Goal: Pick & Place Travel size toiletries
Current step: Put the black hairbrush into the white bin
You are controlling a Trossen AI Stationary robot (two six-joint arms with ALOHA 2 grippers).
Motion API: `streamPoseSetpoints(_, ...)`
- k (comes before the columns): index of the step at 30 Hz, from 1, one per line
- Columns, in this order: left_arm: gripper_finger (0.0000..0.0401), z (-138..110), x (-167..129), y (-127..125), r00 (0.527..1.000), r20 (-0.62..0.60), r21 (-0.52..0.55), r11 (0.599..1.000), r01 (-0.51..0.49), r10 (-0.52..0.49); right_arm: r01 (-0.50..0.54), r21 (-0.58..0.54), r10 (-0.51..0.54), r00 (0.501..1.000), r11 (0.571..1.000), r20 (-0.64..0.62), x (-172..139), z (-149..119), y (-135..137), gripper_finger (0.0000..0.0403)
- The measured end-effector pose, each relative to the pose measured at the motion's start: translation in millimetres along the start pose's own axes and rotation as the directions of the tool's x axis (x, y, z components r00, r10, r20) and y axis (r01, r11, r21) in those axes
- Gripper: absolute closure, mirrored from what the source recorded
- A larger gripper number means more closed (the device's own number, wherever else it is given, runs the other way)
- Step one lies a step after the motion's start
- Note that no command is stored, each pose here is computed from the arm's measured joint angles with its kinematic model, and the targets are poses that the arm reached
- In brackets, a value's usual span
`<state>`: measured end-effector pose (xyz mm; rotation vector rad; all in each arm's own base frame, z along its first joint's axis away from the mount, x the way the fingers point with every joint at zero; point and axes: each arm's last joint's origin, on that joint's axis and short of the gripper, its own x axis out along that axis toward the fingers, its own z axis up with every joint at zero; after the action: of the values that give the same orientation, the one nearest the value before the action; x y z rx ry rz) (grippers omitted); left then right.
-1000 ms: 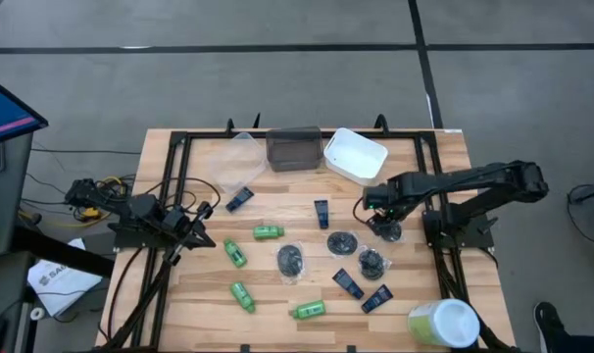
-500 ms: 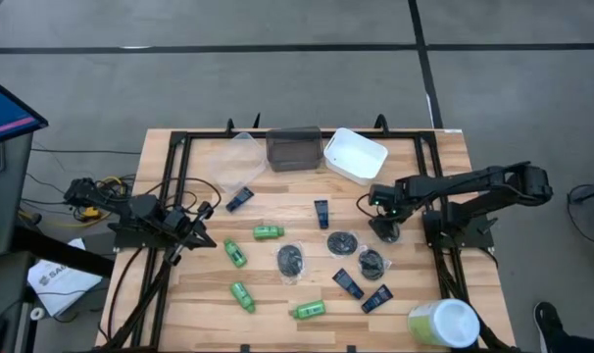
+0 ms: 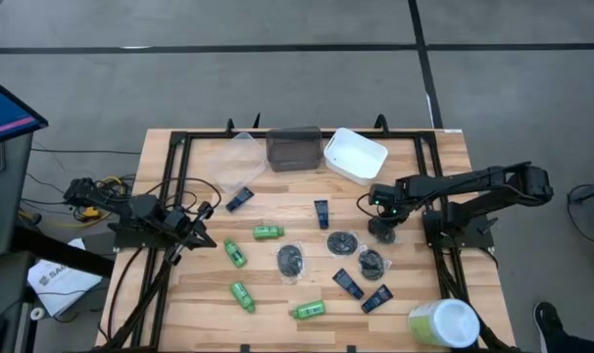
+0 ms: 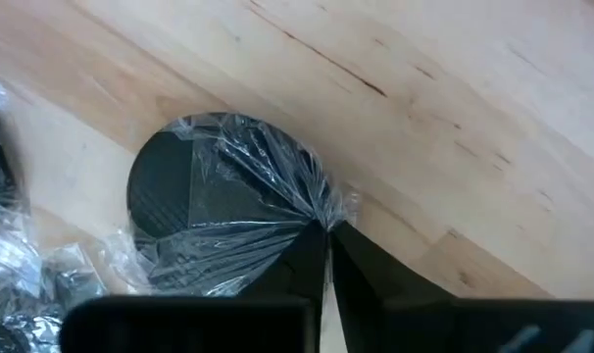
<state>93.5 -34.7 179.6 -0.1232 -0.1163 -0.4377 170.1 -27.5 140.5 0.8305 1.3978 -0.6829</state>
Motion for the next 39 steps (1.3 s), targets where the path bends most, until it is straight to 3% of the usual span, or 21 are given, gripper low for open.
streamPoseSetpoints(5,0.0398,-0.1,0.0,0.0,1.000,0.000,0.000,1.000,0.000,0.000,-0.029,-0.029,0.030,0.999,0.999,0.020,-25.9,8.9,17.1,0.0400)
streamPoseSetpoints(11,0.0398,0.2,0.0,0.0,1.000,0.003,0.000,1.000,0.000,0.000,-0.119,-0.131,0.143,0.972,0.984,0.185,-100.0,34.4,47.7,0.0401)
streamPoseSetpoints(13,0.0398,0.3,0.0,0.0,1.000,0.003,0.000,1.000,0.001,-0.001,-0.119,-0.147,0.158,0.944,0.982,0.290,-130.8,46.3,50.7,0.0402)
streamPoseSetpoints(17,0.0398,0.6,0.0,-0.1,1.000,0.007,0.001,1.000,0.001,-0.001,-0.091,-0.091,0.126,0.837,0.992,0.533,-188.8,76.6,39.4,0.0402)
streamPoseSetpoints(19,0.0398,0.7,0.0,-0.1,1.000,0.007,0.001,1.000,0.001,-0.001,-0.078,-0.041,0.087,0.795,0.996,0.601,-207.5,95.2,30.0,0.0402)
streamPoseSetpoints(21,0.0398,0.7,0.0,-0.1,1.000,0.008,0.001,1.000,0.001,-0.001,-0.057,0.003,0.043,0.786,0.998,0.617,-216.0,114.1,18.0,0.0402)
streamPoseSetpoints(24,0.0398,0.7,0.0,-0.1,1.000,0.008,0.001,1.000,0.001,-0.001,-0.018,0.054,-0.018,0.795,0.998,0.606,-215.1,141.7,5.8,0.0403)
streamPoseSetpoints(28,0.0398,0.8,0.0,-0.1,1.000,0.009,0.001,1.000,0.001,-0.001,0.051,0.107,-0.099,0.856,0.993,0.507,-186.1,175.2,-6.5,0.0403)
streamPoseSetpoints(33,0.0398,1.1,0.0,-0.1,1.000,0.011,0.001,1.000,0.001,-0.001,0.151,0.114,-0.181,0.925,0.982,0.335,-143.6,200.4,-17.1,0.0403)
streamPoseSetpoints(39,0.0398,1.2,0.0,-0.1,1.000,0.012,0.001,1.000,0.002,-0.002,0.198,0.091,-0.214,0.949,0.976,0.233,-110.8,216.7,-19.3,0.0398)
